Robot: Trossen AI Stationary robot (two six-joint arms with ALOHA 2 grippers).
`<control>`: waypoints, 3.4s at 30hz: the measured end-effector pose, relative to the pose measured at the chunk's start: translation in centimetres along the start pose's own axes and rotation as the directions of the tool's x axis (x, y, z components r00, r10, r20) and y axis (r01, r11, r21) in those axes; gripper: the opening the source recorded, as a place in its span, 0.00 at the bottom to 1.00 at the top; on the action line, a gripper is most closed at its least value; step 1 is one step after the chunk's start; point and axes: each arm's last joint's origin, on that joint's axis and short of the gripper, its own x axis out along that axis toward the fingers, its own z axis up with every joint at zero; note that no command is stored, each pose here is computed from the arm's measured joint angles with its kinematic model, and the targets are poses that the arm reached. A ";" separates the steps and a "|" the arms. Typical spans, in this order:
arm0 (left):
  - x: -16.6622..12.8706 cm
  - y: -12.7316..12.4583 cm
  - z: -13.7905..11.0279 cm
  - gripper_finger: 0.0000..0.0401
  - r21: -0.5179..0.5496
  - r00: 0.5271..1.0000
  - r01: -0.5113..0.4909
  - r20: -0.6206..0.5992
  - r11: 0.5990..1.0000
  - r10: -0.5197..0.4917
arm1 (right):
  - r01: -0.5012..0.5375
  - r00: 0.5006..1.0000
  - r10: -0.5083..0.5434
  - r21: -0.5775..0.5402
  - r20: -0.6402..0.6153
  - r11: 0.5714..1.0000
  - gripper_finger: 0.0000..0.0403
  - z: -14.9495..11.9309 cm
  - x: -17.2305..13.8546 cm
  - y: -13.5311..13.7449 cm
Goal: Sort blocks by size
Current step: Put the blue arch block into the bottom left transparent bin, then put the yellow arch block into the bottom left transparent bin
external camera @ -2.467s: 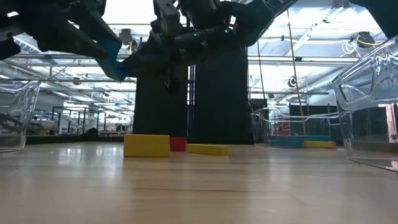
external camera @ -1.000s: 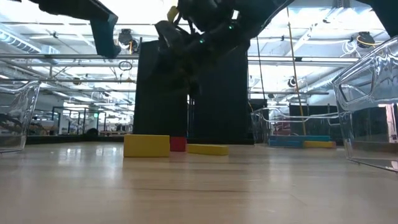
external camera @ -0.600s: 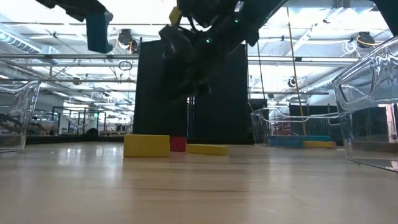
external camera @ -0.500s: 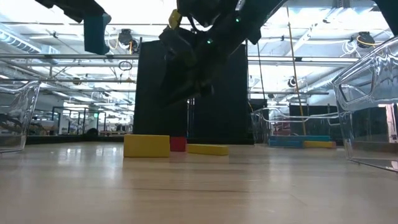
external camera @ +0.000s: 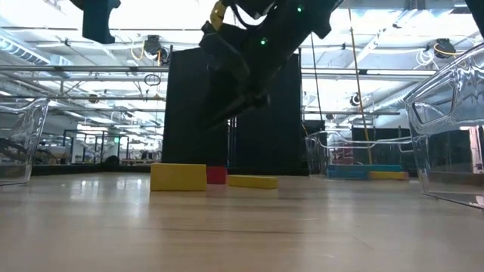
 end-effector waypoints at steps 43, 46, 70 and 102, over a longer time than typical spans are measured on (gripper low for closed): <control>-1.9 -3.7 -5.7 0.34 -0.348 0.908 0.093 -0.356 0.933 -0.223 | -0.125 0.953 0.068 0.179 0.296 0.976 0.27 -5.8 -7.0 -2.9; -1.5 -4.3 -6.1 0.34 -0.325 0.887 0.089 -0.404 0.941 -0.224 | -0.125 0.953 0.068 0.179 0.295 0.976 0.27 -5.8 -7.0 -2.9; -0.3 -6.8 -8.5 0.34 -0.212 0.770 0.052 -0.614 0.976 -0.174 | -0.127 0.958 0.065 0.208 0.280 0.970 0.27 -6.0 -6.9 -2.9; -1.6 -3.9 -7.3 0.66 -0.153 0.907 -0.037 -0.419 0.988 -0.031 | -0.082 0.982 0.062 0.107 0.180 0.991 0.27 -7.6 -4.5 -2.9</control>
